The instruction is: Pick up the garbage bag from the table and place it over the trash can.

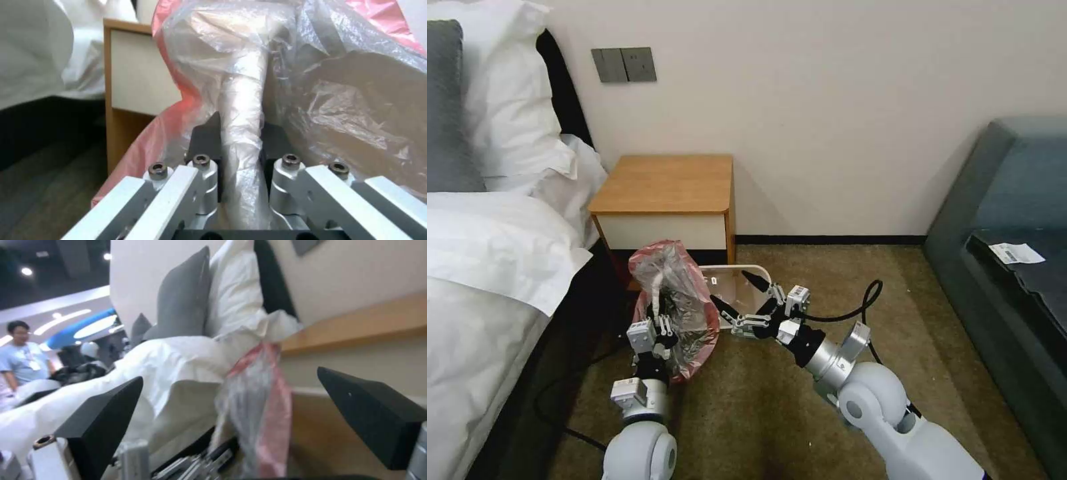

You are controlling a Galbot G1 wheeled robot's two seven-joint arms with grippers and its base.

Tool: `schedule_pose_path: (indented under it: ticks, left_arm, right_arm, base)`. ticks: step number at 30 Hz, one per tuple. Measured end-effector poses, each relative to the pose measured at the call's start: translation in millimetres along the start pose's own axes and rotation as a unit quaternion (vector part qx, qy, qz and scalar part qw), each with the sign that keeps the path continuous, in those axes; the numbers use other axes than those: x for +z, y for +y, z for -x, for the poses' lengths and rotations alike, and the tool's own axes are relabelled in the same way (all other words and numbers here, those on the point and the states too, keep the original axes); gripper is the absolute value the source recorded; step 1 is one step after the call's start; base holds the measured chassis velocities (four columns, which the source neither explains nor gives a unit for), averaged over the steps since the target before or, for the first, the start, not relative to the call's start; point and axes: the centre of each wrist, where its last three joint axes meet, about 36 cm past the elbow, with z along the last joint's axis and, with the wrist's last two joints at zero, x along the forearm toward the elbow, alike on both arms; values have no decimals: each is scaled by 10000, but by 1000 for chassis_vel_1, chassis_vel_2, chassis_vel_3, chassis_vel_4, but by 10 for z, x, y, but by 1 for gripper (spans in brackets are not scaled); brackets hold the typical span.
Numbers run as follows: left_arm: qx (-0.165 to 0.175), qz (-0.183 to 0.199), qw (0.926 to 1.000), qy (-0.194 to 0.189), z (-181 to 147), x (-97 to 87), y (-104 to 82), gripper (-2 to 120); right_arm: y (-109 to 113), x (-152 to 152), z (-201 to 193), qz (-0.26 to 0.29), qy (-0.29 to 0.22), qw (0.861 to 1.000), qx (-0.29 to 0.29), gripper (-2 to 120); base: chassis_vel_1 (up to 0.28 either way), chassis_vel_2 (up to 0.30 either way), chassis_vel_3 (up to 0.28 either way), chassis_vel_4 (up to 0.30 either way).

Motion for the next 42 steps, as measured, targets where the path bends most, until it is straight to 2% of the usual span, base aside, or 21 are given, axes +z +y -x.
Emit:
schedule_pose_path:
  ticks: [8,17,26,28,30,32,34,35,39,42]
  left_arm:
    - [130,60,9997,-174,-119,-33,-63,11]
    - [346,146,9988,-306,-238,-17,-142,11]
    - [360,129,9985,-395,-191,-37,-146,11]
    - [355,134,9985,-405,-184,-40,-139,11]
    - [346,131,9985,-405,-179,-36,-135,11]
    - [341,129,9985,-402,-178,-32,-135,11]
    - [315,138,9986,-397,-167,-8,-122,11]
    - [315,138,9986,-397,-167,-8,-122,11]
    - [319,130,9987,-384,-179,3,-126,11]
    - [322,127,9987,-383,-185,5,-128,11]
  right_arm:
    - [12,72,117,392,103,9992,-68,100]
    - [-145,196,209,416,393,9983,49,100]
    - [-221,307,216,409,540,9976,116,100]
    - [-213,311,235,404,526,9978,83,96]
    - [-206,309,254,386,505,9980,58,85]
    - [-206,308,254,380,504,9980,57,81]
    - [-200,310,259,356,495,9981,53,70]
    - [-200,310,259,356,495,9981,53,70]
    - [-182,327,268,317,483,9983,60,52]
    - [-177,331,272,294,483,9984,65,45]
  base:
    - [0,0,0,0]
    - [0,0,0,0]
    - [0,0,0,0]
    - [0,0,0,0]
    - [0,0,0,0]
    - [0,0,0,0]
    - [0,0,0,0]
    - [0,0,0,0]
    - [0,0,0,0]
    - [0,0,0,0]
